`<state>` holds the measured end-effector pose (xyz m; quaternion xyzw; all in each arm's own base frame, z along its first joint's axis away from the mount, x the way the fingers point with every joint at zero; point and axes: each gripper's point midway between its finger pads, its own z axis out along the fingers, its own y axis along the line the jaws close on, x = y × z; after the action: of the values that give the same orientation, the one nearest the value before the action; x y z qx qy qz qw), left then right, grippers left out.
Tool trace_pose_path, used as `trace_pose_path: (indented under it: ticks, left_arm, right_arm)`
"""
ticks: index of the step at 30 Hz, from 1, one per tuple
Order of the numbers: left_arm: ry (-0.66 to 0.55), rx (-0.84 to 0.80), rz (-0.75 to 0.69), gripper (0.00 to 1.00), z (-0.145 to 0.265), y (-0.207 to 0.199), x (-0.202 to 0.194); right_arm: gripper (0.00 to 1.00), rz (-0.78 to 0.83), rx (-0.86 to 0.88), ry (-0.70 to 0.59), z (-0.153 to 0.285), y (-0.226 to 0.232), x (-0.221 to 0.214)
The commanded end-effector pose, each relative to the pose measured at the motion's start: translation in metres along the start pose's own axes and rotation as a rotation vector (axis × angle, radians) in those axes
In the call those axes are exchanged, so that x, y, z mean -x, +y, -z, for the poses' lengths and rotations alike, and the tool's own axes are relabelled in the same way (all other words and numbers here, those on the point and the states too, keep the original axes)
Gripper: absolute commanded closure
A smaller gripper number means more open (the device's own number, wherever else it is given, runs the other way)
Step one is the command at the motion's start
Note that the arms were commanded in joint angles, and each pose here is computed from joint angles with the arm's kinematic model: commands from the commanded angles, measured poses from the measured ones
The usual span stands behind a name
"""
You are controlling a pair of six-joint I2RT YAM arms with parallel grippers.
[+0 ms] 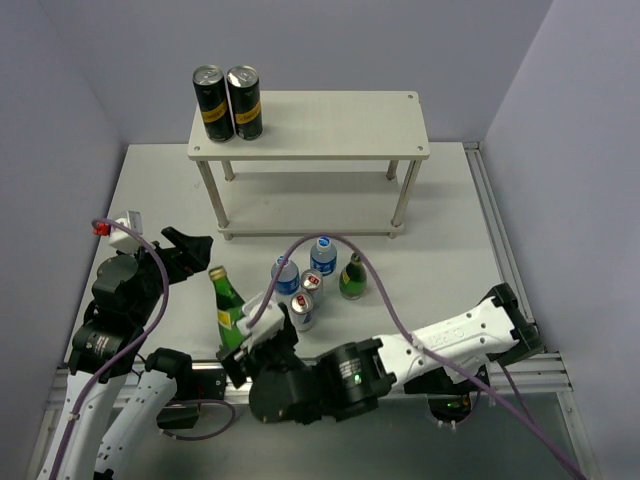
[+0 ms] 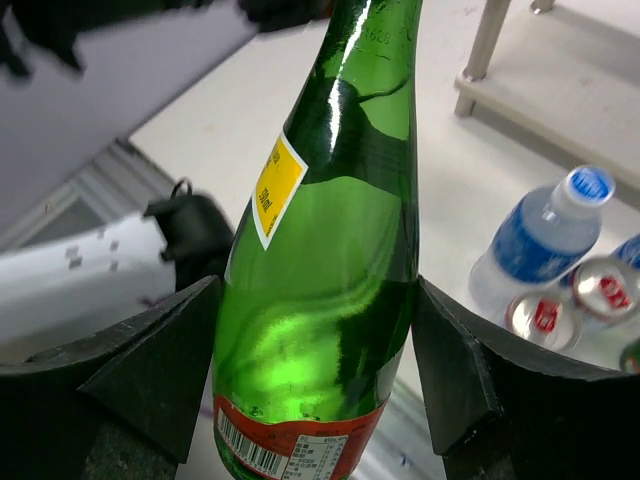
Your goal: Place and organize the beverage onto the shelf
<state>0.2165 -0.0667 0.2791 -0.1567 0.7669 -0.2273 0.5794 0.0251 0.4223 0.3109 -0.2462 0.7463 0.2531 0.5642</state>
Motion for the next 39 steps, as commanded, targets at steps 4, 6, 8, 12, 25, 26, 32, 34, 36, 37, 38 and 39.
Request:
trace_pose_path:
  ticks: [4,6,8,12,25,26,32,34,36,37,38,39]
  left_arm:
    - [-0.038,-0.030,-0.011,0.03,0.002,-0.005,0.009]
    - [-0.036,-0.028,-0.013,0.03,0.001,-0.005,0.009]
    - [-0.033,-0.032,-0.015,0.03,0.001,-0.006,0.008]
    - [-0.031,-0.036,-0.019,0.03,-0.001,-0.005,0.008]
    - [-0.033,-0.029,-0.019,0.03,-0.003,-0.002,0.010]
    - [-0.031,-0.029,-0.019,0.03,-0.003,-0.002,0.009]
    - [-0.029,-0.032,-0.020,0.03,-0.004,-0.003,0.009]
    - [-0.033,-0.034,-0.019,0.03,-0.003,-0.003,0.010]
    - [-0.036,-0.035,-0.019,0.03,-0.002,-0.003,0.010]
    - [-0.036,-0.035,-0.019,0.03,-0.002,-0.003,0.010]
    - [-0.039,-0.036,-0.019,0.03,-0.002,-0.003,0.011]
    - [-0.040,-0.035,-0.019,0.03,-0.001,-0.003,0.011]
  right_arm:
    - [1.00,-0.233,-0.032,-0.231,-0.008,-0.081,0.126]
    - [1.00,-0.240,-0.096,-0.287,-0.009,-0.116,0.147]
    - [1.00,-0.229,-0.129,-0.322,-0.008,-0.133,0.162]
    - [1.00,-0.219,-0.198,-0.364,-0.009,-0.163,0.182]
    - [1.00,-0.108,-0.469,-0.607,-0.007,-0.238,0.242]
    - [1.00,-0.074,-0.487,-0.611,-0.007,-0.242,0.244]
    - [1.00,-0.029,-0.579,-0.687,-0.021,-0.279,0.260]
    - [1.00,0.000,-0.625,-0.713,-0.025,-0.295,0.265]
    - [1.00,0.042,-0.666,-0.737,-0.034,-0.308,0.267]
    - [1.00,0.059,-0.671,-0.740,-0.038,-0.311,0.268]
    - [1.00,0.081,-0.680,-0.738,-0.047,-0.314,0.266]
    - [1.00,0.102,-0.687,-0.746,-0.052,-0.317,0.265]
